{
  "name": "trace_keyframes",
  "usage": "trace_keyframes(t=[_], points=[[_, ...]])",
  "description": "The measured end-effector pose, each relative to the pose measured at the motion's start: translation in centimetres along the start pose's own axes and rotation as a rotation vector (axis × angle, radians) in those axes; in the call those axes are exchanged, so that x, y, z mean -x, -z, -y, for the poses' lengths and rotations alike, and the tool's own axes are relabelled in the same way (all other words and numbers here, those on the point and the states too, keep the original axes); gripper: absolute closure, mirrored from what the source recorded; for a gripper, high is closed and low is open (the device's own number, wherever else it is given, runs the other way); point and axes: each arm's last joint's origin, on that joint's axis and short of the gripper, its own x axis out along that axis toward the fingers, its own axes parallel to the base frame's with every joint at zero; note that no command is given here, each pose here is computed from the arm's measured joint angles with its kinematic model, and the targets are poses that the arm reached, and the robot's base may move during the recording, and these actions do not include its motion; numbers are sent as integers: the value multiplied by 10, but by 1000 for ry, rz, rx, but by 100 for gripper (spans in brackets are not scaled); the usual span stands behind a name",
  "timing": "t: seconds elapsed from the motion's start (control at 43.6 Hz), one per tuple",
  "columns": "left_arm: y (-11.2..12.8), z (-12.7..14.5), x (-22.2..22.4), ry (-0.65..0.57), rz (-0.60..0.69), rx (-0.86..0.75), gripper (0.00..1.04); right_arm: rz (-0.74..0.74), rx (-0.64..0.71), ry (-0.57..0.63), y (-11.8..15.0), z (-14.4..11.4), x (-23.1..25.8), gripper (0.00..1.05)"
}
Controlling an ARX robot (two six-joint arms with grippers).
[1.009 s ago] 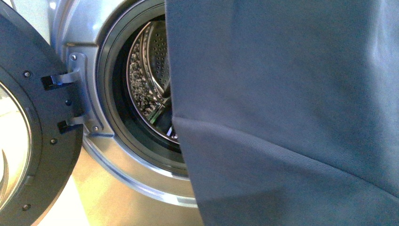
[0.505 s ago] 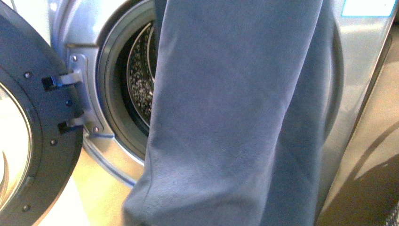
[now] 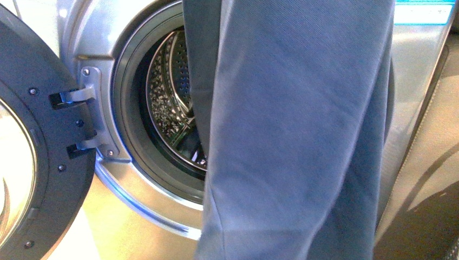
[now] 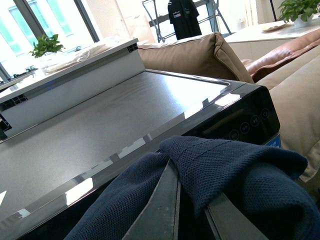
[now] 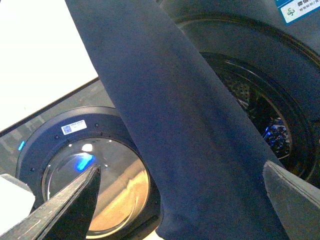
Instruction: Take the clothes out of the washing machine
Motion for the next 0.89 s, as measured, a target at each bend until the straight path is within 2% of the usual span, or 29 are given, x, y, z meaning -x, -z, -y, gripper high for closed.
trace_keyframes(t=[0.184, 0.413, 0.642, 0.895], points=[[0, 0, 0, 0, 0, 0, 100, -36, 53, -65, -7, 7, -31, 8], [0, 0, 0, 0, 0, 0, 100, -101, 111, -110, -2, 16, -58, 8], [0, 0, 0, 0, 0, 0, 100, -235, 166, -175, 17, 27, -83, 8], [0, 0, 0, 0, 0, 0, 100, -307, 223, -228, 34, 41, -105, 8]])
